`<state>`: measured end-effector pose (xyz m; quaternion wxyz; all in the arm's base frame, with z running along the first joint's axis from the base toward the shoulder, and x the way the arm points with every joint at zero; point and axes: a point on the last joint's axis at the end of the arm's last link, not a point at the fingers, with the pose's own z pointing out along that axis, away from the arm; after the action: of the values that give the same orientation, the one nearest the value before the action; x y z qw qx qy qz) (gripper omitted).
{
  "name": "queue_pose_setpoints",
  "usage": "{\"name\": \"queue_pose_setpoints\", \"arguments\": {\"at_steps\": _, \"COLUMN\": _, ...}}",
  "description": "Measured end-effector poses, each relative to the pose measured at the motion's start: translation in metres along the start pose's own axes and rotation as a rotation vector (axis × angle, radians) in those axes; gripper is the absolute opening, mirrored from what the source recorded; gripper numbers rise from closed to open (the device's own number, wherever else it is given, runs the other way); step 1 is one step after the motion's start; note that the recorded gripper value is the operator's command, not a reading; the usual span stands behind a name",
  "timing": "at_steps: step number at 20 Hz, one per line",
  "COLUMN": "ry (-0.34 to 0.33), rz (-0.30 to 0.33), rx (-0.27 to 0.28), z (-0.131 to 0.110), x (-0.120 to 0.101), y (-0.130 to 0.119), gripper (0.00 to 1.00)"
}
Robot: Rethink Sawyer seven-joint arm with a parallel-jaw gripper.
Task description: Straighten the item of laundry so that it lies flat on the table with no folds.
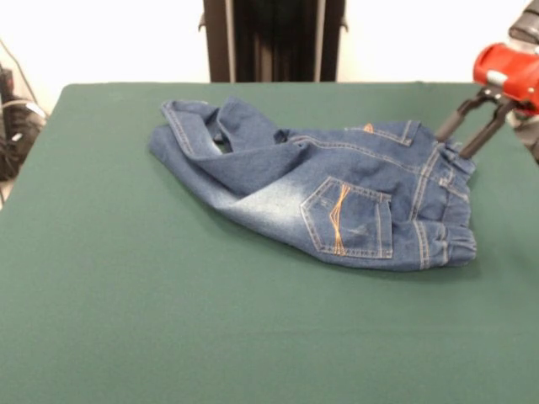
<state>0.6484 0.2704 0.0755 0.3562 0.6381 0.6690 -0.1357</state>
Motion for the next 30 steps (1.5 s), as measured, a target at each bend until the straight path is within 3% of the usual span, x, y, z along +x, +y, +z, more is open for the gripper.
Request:
{"name": "queue_pose_setpoints", "arguments": {"at_steps": 5, "ry": 0.011, "rz": 0.000, "rx": -0.049, "z": -0.005, "x": 0.002, "y": 0.014, "gripper": 1.00}}
{"name": "queue_pose_setpoints", "arguments": {"at_steps": 11, "ry": 0.009, "rz": 0.006, "rx": -0.177, "z": -0.002, "x": 0.000, "y": 0.033, "gripper": 1.00}}
{"name": "queue_pose_setpoints", "arguments": {"at_steps": 16, "ry": 0.007, "rz": 0.009, "rx": -0.189, "z": 0.003, "x": -0.003, "y": 0.035, "gripper": 1.00}}
{"name": "queue_pose_setpoints", "arguments": {"at_steps": 22, "ry": 0.010, "rz": 0.008, "rx": -0.097, "z": 0.011, "x": -0.002, "y": 0.022, "gripper": 1.00}}
{"name": "queue_pose_setpoints", "arguments": {"at_steps": 24, "ry": 0.027, "rz": 0.008, "rx": -0.009, "z": 0.015, "x": 0.004, "y": 0.008, "gripper": 1.00}}
{"name": "queue_pose_setpoints", "arguments": {"at_steps": 27, "ry": 0.048, "rz": 0.009, "rx": 0.055, "z": 0.018, "x": 0.010, "y": -0.003, "gripper": 1.00}}
{"name": "queue_pose_setpoints", "arguments": {"at_steps": 30, "ry": 0.103, "rz": 0.018, "rx": 0.163, "z": 0.023, "x": 0.022, "y": -0.019, "gripper": 1.00}}
